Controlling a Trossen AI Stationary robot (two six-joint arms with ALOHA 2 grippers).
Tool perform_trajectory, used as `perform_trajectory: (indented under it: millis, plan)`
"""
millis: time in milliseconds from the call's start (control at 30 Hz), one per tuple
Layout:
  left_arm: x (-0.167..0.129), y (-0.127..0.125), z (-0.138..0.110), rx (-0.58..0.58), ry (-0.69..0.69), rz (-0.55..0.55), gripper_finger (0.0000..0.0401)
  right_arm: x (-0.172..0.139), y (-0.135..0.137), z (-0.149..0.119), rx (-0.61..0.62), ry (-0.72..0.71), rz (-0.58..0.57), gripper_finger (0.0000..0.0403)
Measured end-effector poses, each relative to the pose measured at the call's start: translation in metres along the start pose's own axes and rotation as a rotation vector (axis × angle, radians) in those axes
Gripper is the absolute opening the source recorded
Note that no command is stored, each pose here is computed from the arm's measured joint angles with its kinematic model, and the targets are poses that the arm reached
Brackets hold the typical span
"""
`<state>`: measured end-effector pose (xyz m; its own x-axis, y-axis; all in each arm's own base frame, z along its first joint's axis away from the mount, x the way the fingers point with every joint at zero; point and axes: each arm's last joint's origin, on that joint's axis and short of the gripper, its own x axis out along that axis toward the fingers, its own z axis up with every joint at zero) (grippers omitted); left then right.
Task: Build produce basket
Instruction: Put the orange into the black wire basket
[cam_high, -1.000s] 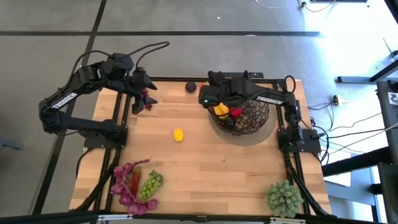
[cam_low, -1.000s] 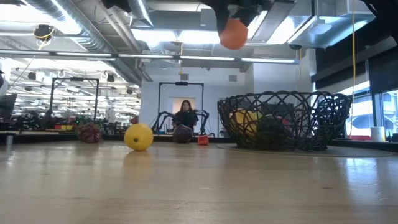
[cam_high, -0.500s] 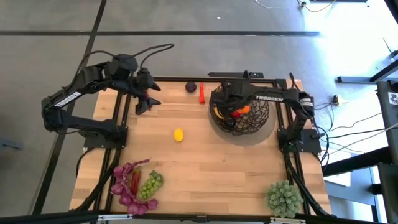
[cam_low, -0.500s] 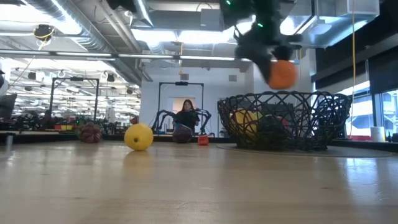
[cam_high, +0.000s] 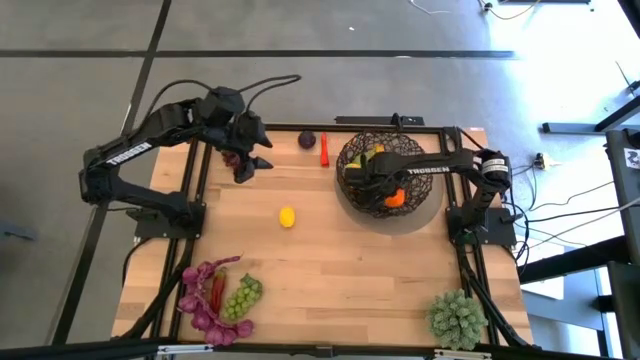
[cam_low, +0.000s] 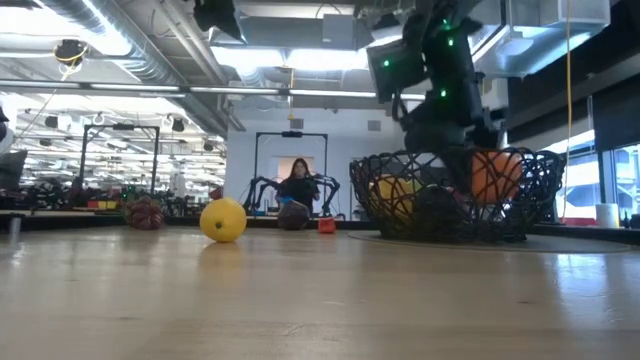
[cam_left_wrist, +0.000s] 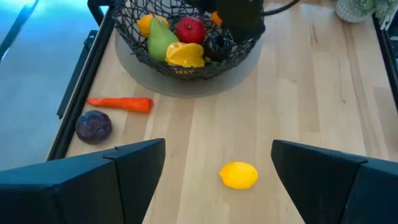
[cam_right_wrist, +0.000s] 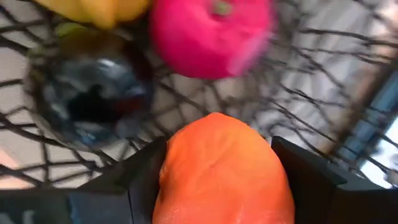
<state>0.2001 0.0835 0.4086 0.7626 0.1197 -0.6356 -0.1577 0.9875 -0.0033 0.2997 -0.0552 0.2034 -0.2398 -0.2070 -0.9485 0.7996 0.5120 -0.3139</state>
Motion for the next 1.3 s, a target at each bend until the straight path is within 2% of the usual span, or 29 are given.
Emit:
perform_trajectory:
  millis: [167, 267, 533, 700, 1000, 1300]
  plan:
    - [0.001, 0.001, 0.003, 0.004, -0.026, 0.002, 0.0283, 0.017, 0.006, -0.002, -0.022, 0.000, 0.065, 0.0250]
    - [0.000, 0.001, 0.005, 0.007, -0.045, 0.005, 0.0283, 0.024, 0.006, -0.004, -0.042, 0.005, 0.057, 0.0252]
    - [-0.001, 0.000, 0.004, 0.008, -0.047, 0.005, 0.0283, 0.020, 0.008, -0.001, -0.088, -0.016, 0.085, 0.0265]
    - [-0.001, 0.000, 0.004, 0.007, -0.046, 0.005, 0.0283, 0.019, 0.009, 0.000, -0.064, -0.018, 0.097, 0.0284]
    - [-0.001, 0.000, 0.004, 0.007, -0.046, 0.005, 0.0283, 0.018, 0.010, 0.001, -0.107, -0.020, 0.116, 0.0288]
    - [-0.001, 0.000, 0.004, 0.005, -0.046, 0.005, 0.0283, 0.018, 0.010, 0.001, -0.057, -0.014, 0.115, 0.0289]
